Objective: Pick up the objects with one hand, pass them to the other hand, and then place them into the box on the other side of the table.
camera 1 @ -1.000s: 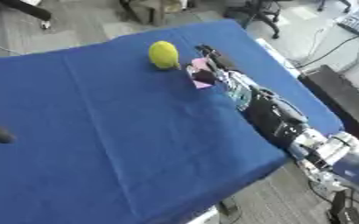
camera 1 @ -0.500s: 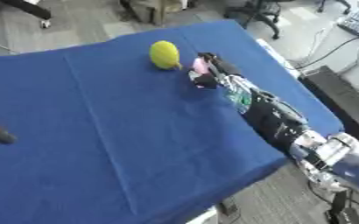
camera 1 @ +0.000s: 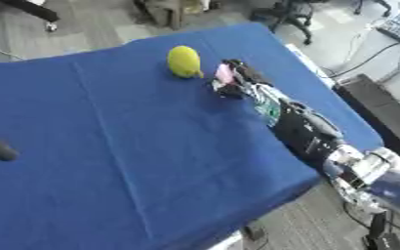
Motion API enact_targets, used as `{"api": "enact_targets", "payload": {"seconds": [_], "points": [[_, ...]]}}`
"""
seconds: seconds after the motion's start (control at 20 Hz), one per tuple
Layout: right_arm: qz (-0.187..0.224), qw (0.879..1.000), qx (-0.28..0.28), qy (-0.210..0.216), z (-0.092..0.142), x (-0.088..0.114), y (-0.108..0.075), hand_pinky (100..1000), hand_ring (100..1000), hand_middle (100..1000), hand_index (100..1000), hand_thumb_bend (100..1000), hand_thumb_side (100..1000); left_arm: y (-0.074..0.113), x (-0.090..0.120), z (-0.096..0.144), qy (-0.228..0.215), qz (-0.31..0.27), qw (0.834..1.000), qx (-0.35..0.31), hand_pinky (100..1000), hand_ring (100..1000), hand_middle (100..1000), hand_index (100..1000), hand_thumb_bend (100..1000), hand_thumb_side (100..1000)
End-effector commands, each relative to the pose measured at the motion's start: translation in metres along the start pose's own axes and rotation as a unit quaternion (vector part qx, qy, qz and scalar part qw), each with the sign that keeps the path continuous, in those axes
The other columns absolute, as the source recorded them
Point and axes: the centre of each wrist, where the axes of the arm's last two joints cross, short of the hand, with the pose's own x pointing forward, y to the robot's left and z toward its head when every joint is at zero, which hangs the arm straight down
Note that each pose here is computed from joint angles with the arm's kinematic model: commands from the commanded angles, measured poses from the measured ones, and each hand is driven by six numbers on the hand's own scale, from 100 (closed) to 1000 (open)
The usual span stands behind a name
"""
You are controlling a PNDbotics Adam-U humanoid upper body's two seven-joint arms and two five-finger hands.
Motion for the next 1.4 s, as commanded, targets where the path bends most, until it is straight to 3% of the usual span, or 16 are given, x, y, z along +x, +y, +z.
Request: {"api": "enact_targets", "payload": {"seconds": [0.05, 0.1, 0.15, 0.3, 0.5, 0.65, 0.9, 1.2, 1.4], "points": [[0.016, 1.0, 0.009, 0.018, 0.002, -0.011, -0.003, 854, 885, 926, 1000, 100, 446, 0.0, 0.005, -0.001, -0.009, -0.005, 1.0, -0.003, 792, 611, 551, 822, 282, 981], [0.016, 1.0, 0.006, 0.018, 0.002, -0.01, -0.004, 778, 818, 902, 1000, 100, 236, 0.0, 0.005, -0.001, -0.009, -0.005, 1.0, -0.002, 792, 611, 551, 823, 282, 982], [0.015, 1.0, 0.004, 0.017, 0.002, -0.01, -0.004, 753, 793, 890, 1000, 100, 216, 0.0, 0.005, -0.001, -0.009, -0.005, 1.0, -0.002, 792, 611, 551, 823, 282, 982], [0.01, 1.0, -0.009, 0.011, 0.002, -0.008, -0.005, 624, 669, 818, 947, 100, 204, 0.0, 0.005, -0.001, -0.009, -0.004, 1.0, -0.002, 792, 611, 551, 823, 281, 982], [-0.003, 0.999, -0.041, -0.002, 0.001, -0.006, -0.006, 460, 525, 641, 785, 100, 198, 0.0, 0.004, -0.001, -0.008, -0.003, 1.0, -0.001, 793, 611, 550, 823, 280, 984], [-0.024, 0.996, -0.079, -0.02, 0.0, 0.0, -0.009, 396, 479, 527, 696, 100, 209, 0.0, 0.004, -0.001, -0.007, -0.003, 1.0, -0.001, 793, 612, 550, 823, 280, 985], [-0.071, 0.985, -0.138, -0.072, -0.001, 0.021, -0.017, 367, 462, 496, 671, 100, 263, 0.001, 0.001, 0.0, -0.003, -0.001, 1.0, 0.006, 793, 611, 550, 823, 280, 987], [-0.143, 0.956, -0.175, -0.188, 0.01, 0.074, -0.039, 355, 456, 483, 671, 100, 414, 0.003, -0.018, 0.002, 0.032, 0.006, 0.999, 0.034, 792, 612, 545, 823, 286, 1000], [-0.193, 0.921, -0.179, -0.286, 0.033, 0.124, -0.057, 361, 459, 485, 674, 100, 450, 0.003, -0.043, 0.004, 0.079, 0.01, 0.995, 0.063, 789, 610, 544, 823, 266, 1000]]}}
